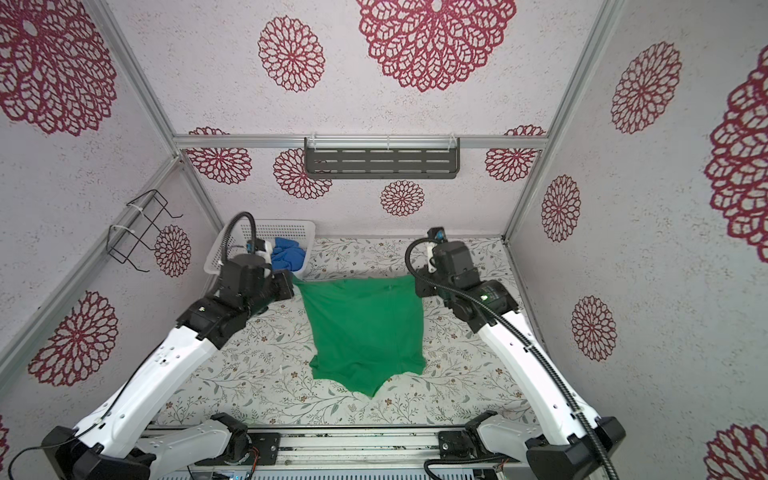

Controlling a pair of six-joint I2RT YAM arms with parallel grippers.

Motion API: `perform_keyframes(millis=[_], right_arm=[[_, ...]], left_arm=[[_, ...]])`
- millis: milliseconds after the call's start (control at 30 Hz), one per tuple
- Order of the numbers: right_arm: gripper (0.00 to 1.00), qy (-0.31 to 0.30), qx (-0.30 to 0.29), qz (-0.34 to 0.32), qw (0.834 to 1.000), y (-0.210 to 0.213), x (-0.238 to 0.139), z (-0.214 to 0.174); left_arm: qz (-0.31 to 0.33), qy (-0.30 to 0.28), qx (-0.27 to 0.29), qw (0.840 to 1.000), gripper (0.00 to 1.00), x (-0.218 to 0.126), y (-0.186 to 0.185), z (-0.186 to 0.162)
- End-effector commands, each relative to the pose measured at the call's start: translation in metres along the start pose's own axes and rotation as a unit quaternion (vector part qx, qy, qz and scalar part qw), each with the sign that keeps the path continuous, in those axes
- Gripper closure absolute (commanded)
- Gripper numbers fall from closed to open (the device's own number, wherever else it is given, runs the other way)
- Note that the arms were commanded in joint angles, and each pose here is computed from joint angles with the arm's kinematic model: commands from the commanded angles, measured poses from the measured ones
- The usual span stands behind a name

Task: Fold and stack the tank tops
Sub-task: 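Lower the stretched tank top flat onto the table with both grippers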

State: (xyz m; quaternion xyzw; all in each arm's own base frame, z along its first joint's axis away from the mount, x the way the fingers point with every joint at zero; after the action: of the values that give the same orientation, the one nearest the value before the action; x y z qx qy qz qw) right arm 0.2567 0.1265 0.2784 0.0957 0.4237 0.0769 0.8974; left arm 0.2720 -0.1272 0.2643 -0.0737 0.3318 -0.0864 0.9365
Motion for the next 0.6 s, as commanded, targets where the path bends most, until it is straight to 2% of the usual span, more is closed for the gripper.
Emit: perform_keyframes(millis=[0,133,167,267,333,467,500,567], right_arm=[[1.00,0.028,0.048,0.001,0.998,-0.014,0.012,-0.027],[1.00,0.084,0.088,-0.037,0.992,-0.035,0.041,-0.058],[0.96,0.098,0.098,-0.046,0.989,-0.039,0.047,-0.065],[0.67,0.117,0.125,-0.040,0.984,-0.039,0.051,-0.075],[0.60,0.122,0.148,-0.028,0.981,-0.038,0.048,-0.080],[0.55,0.133,0.189,0.002,0.973,-0.033,0.037,-0.100],[0.55,0.134,0.197,0.013,0.971,-0.030,0.034,-0.105],[0.56,0.137,0.209,0.039,0.968,-0.021,0.032,-0.117]], left_arm=[[-0.034,-0.022,-0.085,0.996,1.00,0.008,-0.010,-0.019],[-0.027,0.024,-0.120,0.992,1.00,0.032,-0.013,-0.074],[-0.024,0.032,-0.126,0.991,1.00,0.036,-0.014,-0.086],[-0.023,0.051,-0.133,0.990,1.00,0.045,-0.019,-0.108],[-0.025,0.058,-0.134,0.989,1.00,0.049,-0.023,-0.114],[-0.022,0.068,-0.124,0.990,1.00,0.052,-0.028,-0.116],[-0.018,0.072,-0.117,0.990,0.98,0.051,-0.027,-0.116],[-0.005,0.073,-0.103,0.992,0.86,0.049,-0.023,-0.117]])
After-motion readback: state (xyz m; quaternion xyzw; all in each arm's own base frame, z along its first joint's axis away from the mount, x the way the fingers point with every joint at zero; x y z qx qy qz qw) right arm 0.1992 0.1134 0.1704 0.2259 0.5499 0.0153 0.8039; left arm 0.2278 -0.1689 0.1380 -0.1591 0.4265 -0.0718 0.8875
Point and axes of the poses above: each gripper's point midway between its finger pads, its own x axis out along the fingers, its own y axis along the line the jaws close on, z = x × y, the point moved 7 cm from there along -x, back along the fingers, and after that the axes turned 12 degrees about x, right-handed, at the moved point
